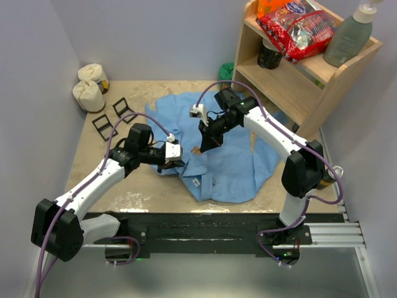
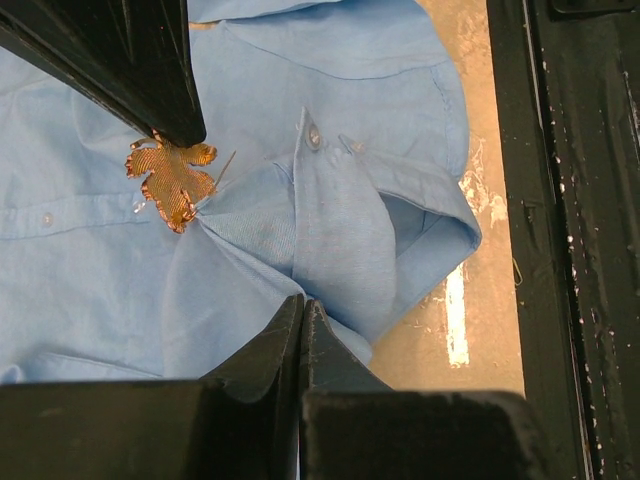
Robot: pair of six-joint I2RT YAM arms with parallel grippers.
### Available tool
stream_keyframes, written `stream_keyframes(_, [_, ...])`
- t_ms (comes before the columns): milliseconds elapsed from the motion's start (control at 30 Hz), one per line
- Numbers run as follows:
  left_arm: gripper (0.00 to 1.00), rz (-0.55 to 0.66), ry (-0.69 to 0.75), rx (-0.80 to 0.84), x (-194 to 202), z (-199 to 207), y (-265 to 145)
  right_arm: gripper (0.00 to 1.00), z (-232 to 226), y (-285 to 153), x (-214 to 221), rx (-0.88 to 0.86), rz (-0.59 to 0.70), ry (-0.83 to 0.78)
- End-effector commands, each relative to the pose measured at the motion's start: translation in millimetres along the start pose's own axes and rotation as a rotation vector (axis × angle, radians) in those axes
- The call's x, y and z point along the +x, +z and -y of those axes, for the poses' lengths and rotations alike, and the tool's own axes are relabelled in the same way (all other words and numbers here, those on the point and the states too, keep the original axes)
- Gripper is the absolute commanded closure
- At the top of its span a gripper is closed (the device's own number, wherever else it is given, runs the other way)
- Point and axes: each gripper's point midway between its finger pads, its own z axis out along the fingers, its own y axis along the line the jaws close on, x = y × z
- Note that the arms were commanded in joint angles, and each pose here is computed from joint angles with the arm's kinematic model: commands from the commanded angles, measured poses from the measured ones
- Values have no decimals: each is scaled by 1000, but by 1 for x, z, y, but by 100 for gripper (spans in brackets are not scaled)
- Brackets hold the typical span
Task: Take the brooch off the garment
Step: Remove the brooch from the clothes.
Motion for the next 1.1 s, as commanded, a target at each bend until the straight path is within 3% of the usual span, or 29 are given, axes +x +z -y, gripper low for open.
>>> stream_keyframes(0, [100, 31, -14, 16, -2, 3, 2, 100, -3, 0, -22, -16, 60, -47])
stream_keyframes(1067, [100, 76, -54, 21, -5, 5, 6, 100, -5, 23, -17, -21, 32, -52])
